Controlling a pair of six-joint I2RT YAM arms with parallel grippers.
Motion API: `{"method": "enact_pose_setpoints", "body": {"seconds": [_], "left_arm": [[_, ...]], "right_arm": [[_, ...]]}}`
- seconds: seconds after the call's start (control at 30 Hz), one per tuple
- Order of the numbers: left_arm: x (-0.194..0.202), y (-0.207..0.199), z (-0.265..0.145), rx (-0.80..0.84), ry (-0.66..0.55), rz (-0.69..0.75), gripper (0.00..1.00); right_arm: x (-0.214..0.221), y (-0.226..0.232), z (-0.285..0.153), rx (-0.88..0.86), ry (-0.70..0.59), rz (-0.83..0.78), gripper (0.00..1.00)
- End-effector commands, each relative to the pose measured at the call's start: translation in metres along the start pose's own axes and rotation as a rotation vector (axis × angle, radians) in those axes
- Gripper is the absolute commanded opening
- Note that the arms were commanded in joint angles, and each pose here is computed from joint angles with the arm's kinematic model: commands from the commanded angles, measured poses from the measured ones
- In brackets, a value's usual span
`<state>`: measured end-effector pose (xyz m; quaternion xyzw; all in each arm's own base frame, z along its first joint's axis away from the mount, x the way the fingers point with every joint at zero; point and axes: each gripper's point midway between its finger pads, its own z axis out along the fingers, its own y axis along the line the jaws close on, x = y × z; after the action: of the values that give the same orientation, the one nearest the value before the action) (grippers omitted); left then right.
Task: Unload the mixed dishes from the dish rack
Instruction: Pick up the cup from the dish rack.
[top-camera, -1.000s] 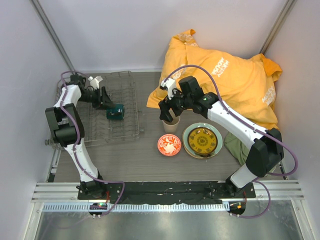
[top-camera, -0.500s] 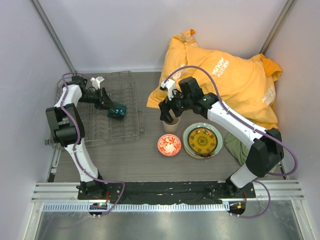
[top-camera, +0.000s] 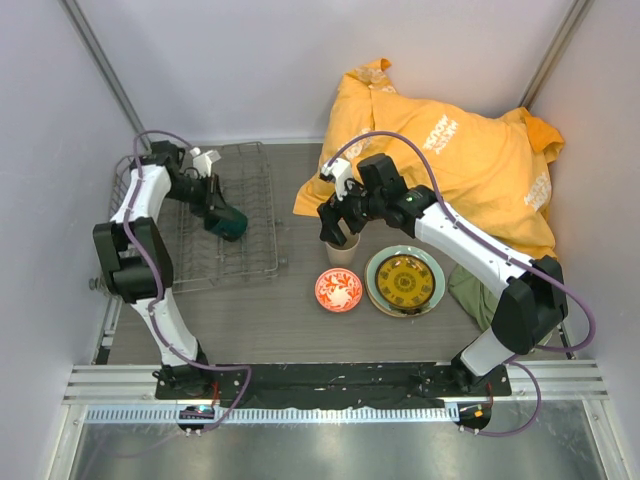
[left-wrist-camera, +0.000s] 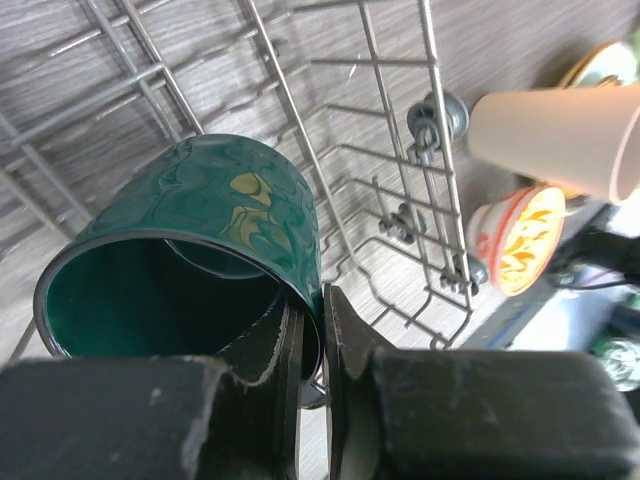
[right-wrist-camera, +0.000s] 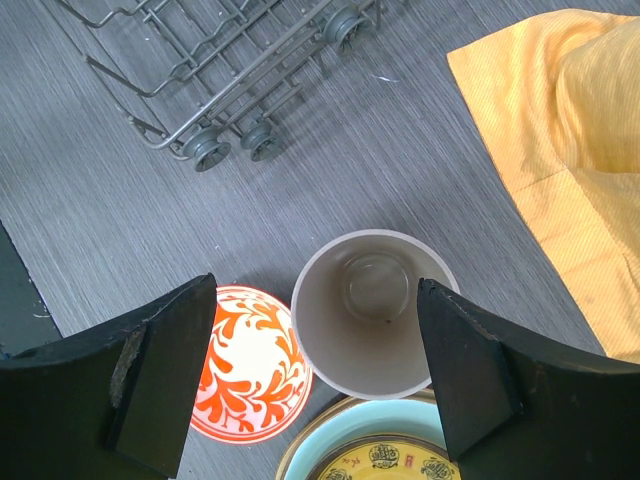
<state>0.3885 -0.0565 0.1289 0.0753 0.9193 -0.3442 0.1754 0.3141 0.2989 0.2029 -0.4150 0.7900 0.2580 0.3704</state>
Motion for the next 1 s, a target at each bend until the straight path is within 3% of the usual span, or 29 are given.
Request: {"method": "enact_pose_setpoints", "body": {"seconds": [0.0,0.37,0.67,0.8,0.97], "left_arm": [[-0.023,-0.046,-0.044,-0.125,-0.084,0.224,0.00],[0.008,-0.141,-0.054,-0.254,-0.027,0.592,0.00],[0.055,-0.182,-0.057,-0.314,0.049,0.830,0.00],[0.086,-0.186,-0.041,-0.337,0.122,0.913,0.00],[0.097,-0.202,-0.028,-0.334,0.135,1.001,0.00]], "right_arm": [[-0.023,0.003,-0.014,0.015,-0.078,-0.048,0.86],[-0.038,-0.029,-0.035,0.200,-0.137,-0.009,0.86],[-0.044,-0.066,-0.059,0.275,-0.202,0.104,0.85],[-0.044,-0.078,-0.068,0.296,-0.219,0.141,0.86],[-0.043,-0.085,-0.071,0.306,-0.226,0.160,0.85]]}}
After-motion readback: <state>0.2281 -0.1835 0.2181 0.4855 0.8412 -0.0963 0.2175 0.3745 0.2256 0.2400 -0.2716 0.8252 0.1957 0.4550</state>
